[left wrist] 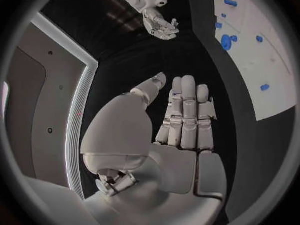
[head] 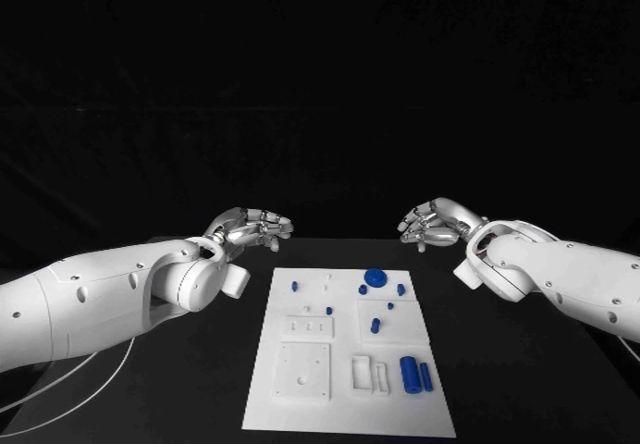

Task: Assemble the parts on the task board

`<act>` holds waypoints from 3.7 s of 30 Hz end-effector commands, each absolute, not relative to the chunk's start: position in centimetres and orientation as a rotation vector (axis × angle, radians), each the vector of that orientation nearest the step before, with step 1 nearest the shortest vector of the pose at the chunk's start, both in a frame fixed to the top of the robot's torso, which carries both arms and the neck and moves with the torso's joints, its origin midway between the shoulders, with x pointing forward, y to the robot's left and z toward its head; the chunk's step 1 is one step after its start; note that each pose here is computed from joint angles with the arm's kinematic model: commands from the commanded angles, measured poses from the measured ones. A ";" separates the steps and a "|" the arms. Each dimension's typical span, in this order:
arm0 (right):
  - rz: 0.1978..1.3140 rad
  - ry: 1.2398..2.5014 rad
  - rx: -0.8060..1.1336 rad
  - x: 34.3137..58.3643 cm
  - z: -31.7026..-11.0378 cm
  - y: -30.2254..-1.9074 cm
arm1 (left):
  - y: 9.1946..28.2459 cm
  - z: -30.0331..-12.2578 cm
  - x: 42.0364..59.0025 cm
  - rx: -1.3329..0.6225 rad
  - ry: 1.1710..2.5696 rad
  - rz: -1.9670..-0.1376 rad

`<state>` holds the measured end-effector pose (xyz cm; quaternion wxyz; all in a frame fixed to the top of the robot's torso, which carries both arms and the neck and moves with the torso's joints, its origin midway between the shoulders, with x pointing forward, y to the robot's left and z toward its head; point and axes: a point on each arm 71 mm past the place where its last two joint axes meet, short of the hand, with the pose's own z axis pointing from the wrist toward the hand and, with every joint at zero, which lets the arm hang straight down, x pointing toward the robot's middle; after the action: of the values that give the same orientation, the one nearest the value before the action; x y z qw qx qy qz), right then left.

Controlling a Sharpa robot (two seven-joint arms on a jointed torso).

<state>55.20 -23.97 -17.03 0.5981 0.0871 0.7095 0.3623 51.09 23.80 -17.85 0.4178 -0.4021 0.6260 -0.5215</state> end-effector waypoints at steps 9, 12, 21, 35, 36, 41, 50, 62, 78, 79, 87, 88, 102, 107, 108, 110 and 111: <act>0.625 1.693 -0.252 54.6 -16.7 -21.8 | 22.5 -16.4 48.8 -0.868 1.624 -1.412; 0.604 1.696 -0.302 54.3 -16.8 -21.3 | 22.5 -16.3 48.4 -0.851 1.634 -1.419; 0.550 1.674 -0.413 53.8 -16.8 -19.7 | 21.8 -15.8 46.8 -0.780 1.675 -1.480; 0.454 1.647 -0.500 53.8 -17.0 -18.3 | 21.1 -15.8 46.6 -0.737 1.703 -1.480; 0.449 1.643 -0.504 53.8 -17.0 -18.3 | 21.1 -15.8 46.5 -0.734 1.700 -1.479; 0.446 1.638 -0.510 53.8 -17.0 -18.1 | 21.1 -15.7 46.4 -0.732 1.700 -1.480; 0.431 1.652 -0.533 53.6 -17.7 -17.8 | 21.0 -15.7 46.2 -0.756 1.704 -1.492; 0.399 1.670 -0.549 53.7 -18.3 -18.2 | 21.2 -15.7 46.2 -0.764 1.697 -1.491; 0.386 1.676 -0.550 53.9 -18.8 -18.4 | 21.4 -15.5 46.1 -0.772 1.692 -1.491; 0.386 1.677 -0.551 53.9 -18.8 -18.4 | 21.3 -15.5 46.2 -0.772 1.692 -1.491; 0.391 1.676 -0.554 53.8 -18.8 -18.2 | 21.4 -15.6 46.4 -0.785 1.688 -1.488; 0.391 1.674 -0.553 53.8 -18.8 -18.2 | 21.4 -15.6 46.4 -0.786 1.688 -1.488; 0.400 1.673 -0.556 53.7 -18.8 -18.0 | 21.5 -15.6 46.4 -0.788 1.690 -1.485; 0.400 1.671 -0.555 53.7 -18.8 -17.9 | 21.4 -15.6 46.4 -0.788 1.691 -1.485; 0.399 1.669 -0.555 53.7 -18.8 -17.9 | 21.5 -15.6 46.4 -0.788 1.691 -1.484; 0.397 1.666 -0.554 53.7 -18.7 -17.8 | 21.5 -15.6 46.4 -0.788 1.691 -1.485; 0.395 1.661 -0.555 53.7 -18.7 -17.8 | 21.5 -15.6 46.4 -0.788 1.691 -1.484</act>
<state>53.85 -17.99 -18.50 0.6250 -0.2340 0.7234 0.1769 46.40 21.62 -15.76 0.3733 -0.3087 0.6608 -0.5734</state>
